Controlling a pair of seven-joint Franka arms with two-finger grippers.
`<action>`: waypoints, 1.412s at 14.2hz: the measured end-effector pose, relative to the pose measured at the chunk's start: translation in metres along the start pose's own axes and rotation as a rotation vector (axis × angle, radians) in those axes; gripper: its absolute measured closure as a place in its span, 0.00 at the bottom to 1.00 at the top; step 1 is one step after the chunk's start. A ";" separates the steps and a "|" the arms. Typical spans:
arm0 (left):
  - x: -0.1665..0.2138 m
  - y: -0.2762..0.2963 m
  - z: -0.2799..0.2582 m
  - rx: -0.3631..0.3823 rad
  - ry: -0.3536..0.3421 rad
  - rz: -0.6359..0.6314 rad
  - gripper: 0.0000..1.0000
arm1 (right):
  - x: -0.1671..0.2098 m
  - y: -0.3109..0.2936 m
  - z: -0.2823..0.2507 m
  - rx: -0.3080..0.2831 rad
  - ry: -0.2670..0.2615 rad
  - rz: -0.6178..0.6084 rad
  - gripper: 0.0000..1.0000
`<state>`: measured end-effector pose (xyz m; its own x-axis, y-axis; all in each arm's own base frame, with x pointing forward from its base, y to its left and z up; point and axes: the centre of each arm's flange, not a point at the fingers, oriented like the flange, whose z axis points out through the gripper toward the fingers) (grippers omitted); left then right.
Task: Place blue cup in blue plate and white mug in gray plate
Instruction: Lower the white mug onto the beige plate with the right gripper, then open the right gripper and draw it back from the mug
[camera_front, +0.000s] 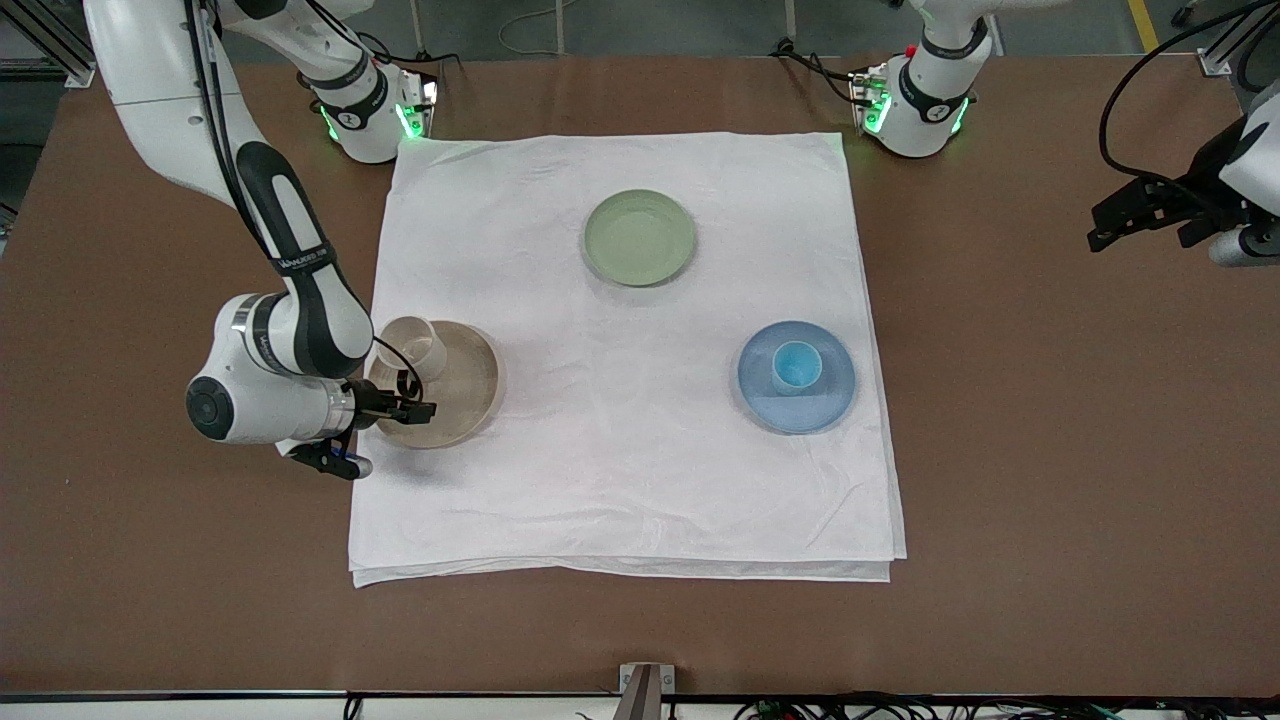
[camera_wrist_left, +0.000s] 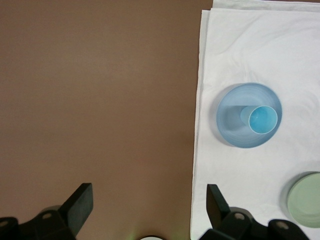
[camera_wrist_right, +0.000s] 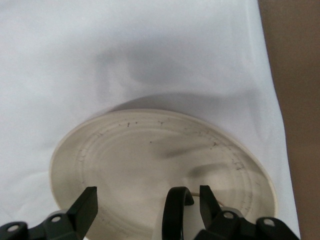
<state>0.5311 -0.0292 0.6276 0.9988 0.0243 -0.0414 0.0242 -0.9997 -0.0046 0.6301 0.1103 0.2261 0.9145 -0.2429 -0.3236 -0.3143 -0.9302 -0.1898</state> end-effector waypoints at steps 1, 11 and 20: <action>0.000 0.007 0.001 0.001 -0.001 0.012 0.00 | 0.003 -0.005 -0.010 0.006 0.020 -0.009 0.00; 0.002 0.021 0.000 0.000 0.032 0.035 0.00 | 0.034 0.045 -0.213 -0.246 0.208 -0.275 0.00; -0.007 0.047 -0.003 0.006 0.020 0.005 0.00 | -0.009 0.131 -0.303 -0.243 0.146 -0.208 0.00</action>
<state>0.5255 -0.0766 0.6308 0.9996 0.0193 -0.0210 0.0191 -0.9998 -0.0104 0.6585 -0.0928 0.4852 0.9849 -0.0623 -0.1615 -0.0641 -0.9979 -0.0061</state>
